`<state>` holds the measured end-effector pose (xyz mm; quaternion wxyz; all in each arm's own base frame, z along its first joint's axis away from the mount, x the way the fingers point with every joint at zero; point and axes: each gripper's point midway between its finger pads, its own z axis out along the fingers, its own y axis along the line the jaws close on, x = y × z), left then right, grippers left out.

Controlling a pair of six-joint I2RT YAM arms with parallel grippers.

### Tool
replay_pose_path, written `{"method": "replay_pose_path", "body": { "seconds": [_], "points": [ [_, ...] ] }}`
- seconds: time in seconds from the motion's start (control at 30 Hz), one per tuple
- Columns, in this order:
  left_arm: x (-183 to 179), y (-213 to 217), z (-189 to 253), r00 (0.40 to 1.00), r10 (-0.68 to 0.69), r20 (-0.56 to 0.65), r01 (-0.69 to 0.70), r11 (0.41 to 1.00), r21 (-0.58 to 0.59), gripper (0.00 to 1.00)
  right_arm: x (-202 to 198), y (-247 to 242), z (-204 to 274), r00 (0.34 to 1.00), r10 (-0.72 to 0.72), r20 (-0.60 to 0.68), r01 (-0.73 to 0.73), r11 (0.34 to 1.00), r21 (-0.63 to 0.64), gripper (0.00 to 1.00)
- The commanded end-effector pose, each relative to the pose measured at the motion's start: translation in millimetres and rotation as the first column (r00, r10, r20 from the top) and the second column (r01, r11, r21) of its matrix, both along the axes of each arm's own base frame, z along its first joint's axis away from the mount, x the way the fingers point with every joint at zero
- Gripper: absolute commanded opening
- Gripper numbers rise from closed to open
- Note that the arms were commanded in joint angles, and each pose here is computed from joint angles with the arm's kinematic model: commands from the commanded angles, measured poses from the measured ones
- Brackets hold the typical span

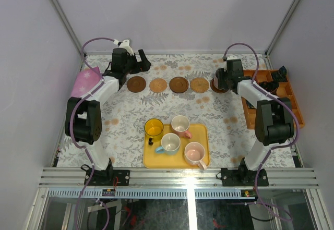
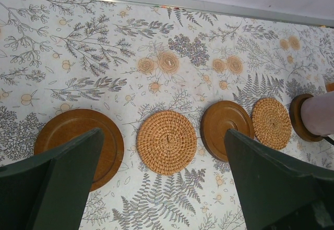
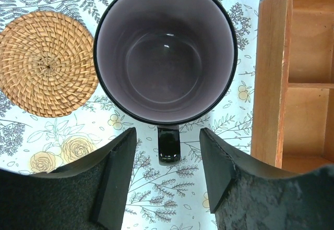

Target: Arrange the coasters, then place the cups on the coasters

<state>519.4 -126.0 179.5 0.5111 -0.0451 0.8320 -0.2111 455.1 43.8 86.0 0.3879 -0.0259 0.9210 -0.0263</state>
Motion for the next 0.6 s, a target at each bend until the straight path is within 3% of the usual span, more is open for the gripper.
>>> {"method": "replay_pose_path", "body": {
  "seconds": [0.0, 0.33, 0.57],
  "points": [
    [8.3, -0.8, 18.9, 0.998, -0.002, 0.060, 0.003, 1.000, -0.018, 1.00, 4.9, -0.3, 39.1, 0.996, -0.008, 0.089, 0.006, 1.000, 0.019, 0.59],
    [2.8, -1.3, 21.0, 0.998, -0.013, 0.056, 0.014, 1.000, -0.014, 1.00, -15.8, 8.2, 103.0, 0.980, -0.014, 0.199, 0.002, 0.998, 0.063, 0.61],
    [-9.6, -0.2, 16.1, 0.999, -0.027, 0.034, 0.027, 1.000, -0.003, 1.00, -66.2, 67.7, 120.8, 0.963, 0.202, 0.176, -0.226, 0.966, 0.126, 0.63]
  ]
}}
